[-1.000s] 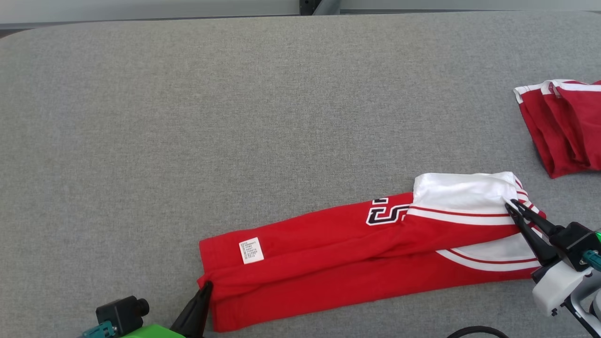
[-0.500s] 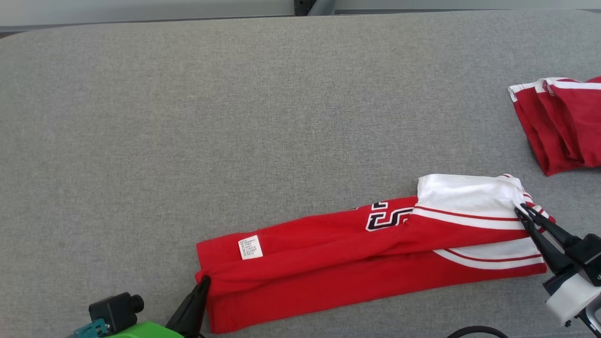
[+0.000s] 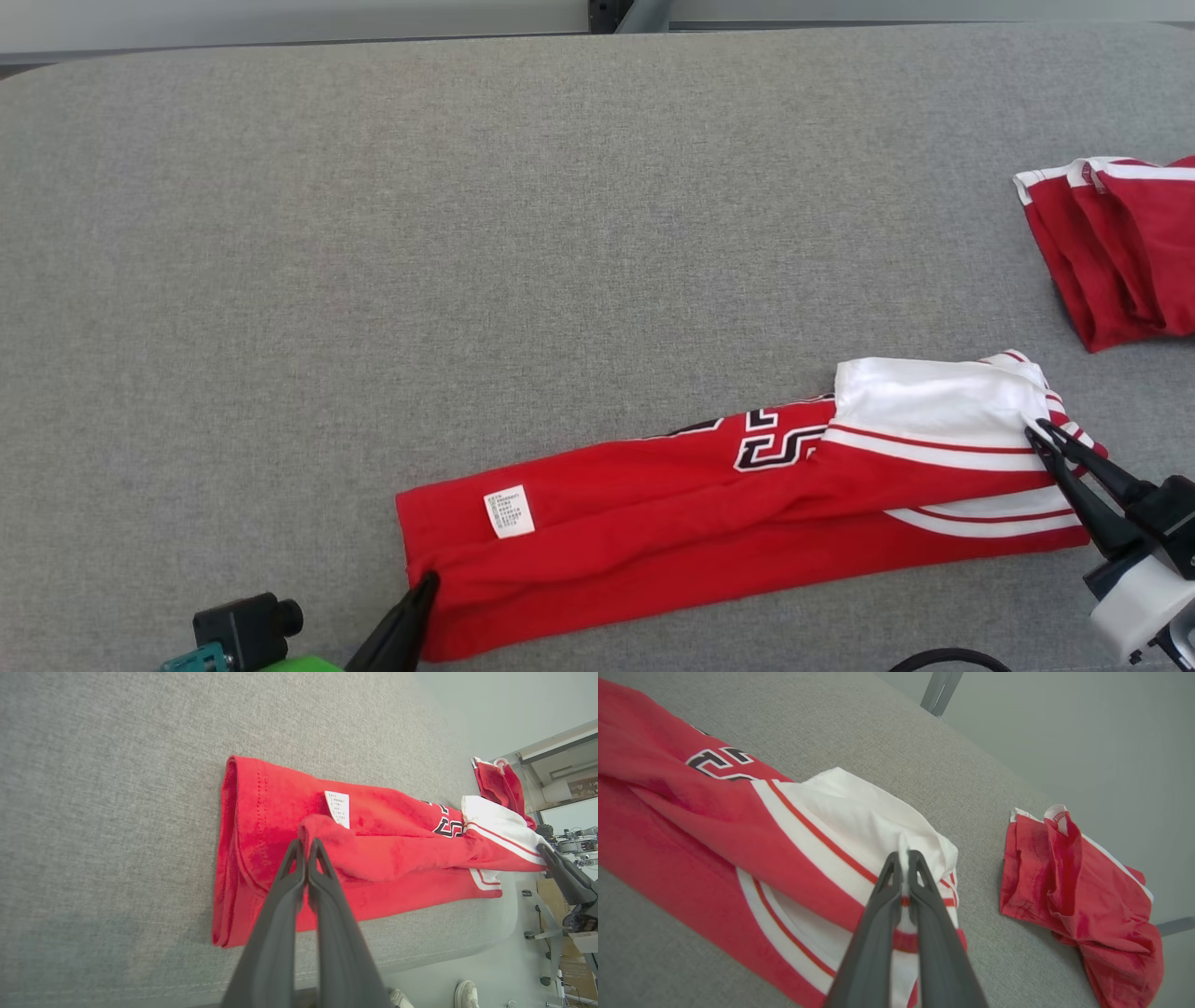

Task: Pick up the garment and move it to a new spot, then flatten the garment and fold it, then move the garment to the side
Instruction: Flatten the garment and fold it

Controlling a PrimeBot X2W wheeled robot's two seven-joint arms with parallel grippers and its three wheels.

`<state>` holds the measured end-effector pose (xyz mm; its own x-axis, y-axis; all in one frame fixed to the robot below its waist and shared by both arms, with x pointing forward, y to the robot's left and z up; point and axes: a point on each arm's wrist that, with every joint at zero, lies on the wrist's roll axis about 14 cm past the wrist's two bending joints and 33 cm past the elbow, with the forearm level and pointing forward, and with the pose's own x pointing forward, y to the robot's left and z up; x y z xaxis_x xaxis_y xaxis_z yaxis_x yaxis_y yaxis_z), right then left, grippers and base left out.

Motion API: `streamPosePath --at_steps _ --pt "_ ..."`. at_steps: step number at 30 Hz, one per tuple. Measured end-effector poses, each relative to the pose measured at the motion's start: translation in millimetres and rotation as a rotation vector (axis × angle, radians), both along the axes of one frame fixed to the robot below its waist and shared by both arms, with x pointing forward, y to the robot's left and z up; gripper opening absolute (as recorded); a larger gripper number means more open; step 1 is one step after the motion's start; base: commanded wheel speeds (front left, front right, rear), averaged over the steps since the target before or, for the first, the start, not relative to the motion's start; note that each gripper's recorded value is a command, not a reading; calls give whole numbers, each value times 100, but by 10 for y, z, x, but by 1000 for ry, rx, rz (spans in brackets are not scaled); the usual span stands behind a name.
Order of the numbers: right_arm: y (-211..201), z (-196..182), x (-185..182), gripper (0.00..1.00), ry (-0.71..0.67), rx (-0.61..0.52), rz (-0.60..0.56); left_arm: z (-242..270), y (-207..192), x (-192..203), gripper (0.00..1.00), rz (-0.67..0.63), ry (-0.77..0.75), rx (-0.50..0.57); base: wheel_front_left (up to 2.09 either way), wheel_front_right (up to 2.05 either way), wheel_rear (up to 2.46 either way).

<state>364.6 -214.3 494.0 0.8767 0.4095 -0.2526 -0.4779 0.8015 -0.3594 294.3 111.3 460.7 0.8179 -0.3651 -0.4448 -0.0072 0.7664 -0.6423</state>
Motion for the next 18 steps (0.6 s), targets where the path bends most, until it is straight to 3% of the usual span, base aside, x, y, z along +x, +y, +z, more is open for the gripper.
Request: streamPosePath --at_steps 6,7,8,9,10,11,18 --pt "-98 -340 -147 0 118 -23 -22 -366 78 -157 0 -10 124 54 0 0 0" --pt "-102 -390 -173 18 135 -24 -24 -388 91 -146 0 -2 126 59 0 0 0" --pt "-98 -412 -173 40 142 -23 -25 -400 100 -124 9 1 124 65 0 0 0" --pt "-85 -406 -147 70 137 -22 -24 -393 106 -98 33 5 116 67 0 0 0" --pt "-73 -395 -119 100 132 -20 -22 -391 110 -84 46 6 113 68 0 0 0" --pt "-69 -379 -96 100 126 -20 -21 -382 120 -65 100 13 104 69 0 0 0" --pt "-225 -165 43 100 53 -10 -83 -290 131 -11 100 21 57 96 0 0 0"
